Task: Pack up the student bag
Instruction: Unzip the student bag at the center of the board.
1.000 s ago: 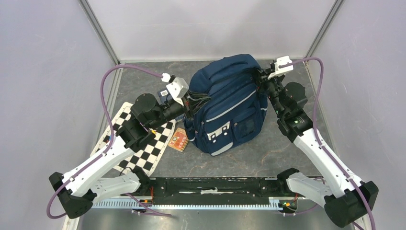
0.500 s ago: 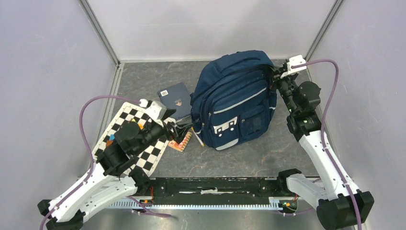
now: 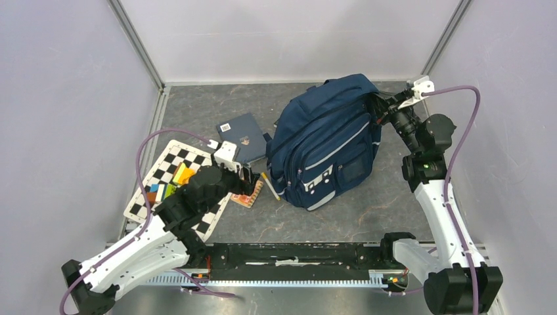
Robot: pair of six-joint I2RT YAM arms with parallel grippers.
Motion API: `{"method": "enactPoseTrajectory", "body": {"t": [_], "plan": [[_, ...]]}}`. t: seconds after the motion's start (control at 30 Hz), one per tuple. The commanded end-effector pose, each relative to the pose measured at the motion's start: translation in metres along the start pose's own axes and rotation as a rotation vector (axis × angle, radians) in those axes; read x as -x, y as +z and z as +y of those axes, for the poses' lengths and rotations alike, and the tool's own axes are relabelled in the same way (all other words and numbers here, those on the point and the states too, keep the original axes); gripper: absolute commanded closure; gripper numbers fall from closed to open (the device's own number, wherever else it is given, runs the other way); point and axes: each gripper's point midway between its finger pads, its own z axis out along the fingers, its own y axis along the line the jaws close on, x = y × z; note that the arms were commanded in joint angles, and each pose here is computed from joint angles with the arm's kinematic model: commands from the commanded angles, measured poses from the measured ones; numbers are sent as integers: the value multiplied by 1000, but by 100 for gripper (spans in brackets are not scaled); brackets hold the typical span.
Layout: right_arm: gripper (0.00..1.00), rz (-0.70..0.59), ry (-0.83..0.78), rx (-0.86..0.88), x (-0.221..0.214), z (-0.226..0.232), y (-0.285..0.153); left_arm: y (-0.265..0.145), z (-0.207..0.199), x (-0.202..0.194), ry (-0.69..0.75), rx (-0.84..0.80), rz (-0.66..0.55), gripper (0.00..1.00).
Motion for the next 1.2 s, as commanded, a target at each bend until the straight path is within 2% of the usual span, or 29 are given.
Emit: {"method": "enactPoseTrajectory", "body": {"t": [0.0, 0.23, 0.3, 0.53, 0.87, 1.17], "plan": [[100, -235, -42, 59, 68, 9, -4, 12, -1, 8, -11, 10, -48, 22], [100, -253, -19, 56, 72, 4, -7, 22, -25, -7, 28, -136, -44, 32], [100, -257, -12, 56, 73, 3, -7, 22, -30, -13, 28, -173, -42, 32], [100, -265, 9, 65, 74, 0, -8, 26, -38, -21, 62, -205, -42, 34], [100, -270, 63, 65, 69, -4, -7, 25, -69, -30, 142, -290, -10, 38], [100, -271, 80, 59, 66, -7, -7, 30, -88, -13, 154, -318, -70, 45]]}}
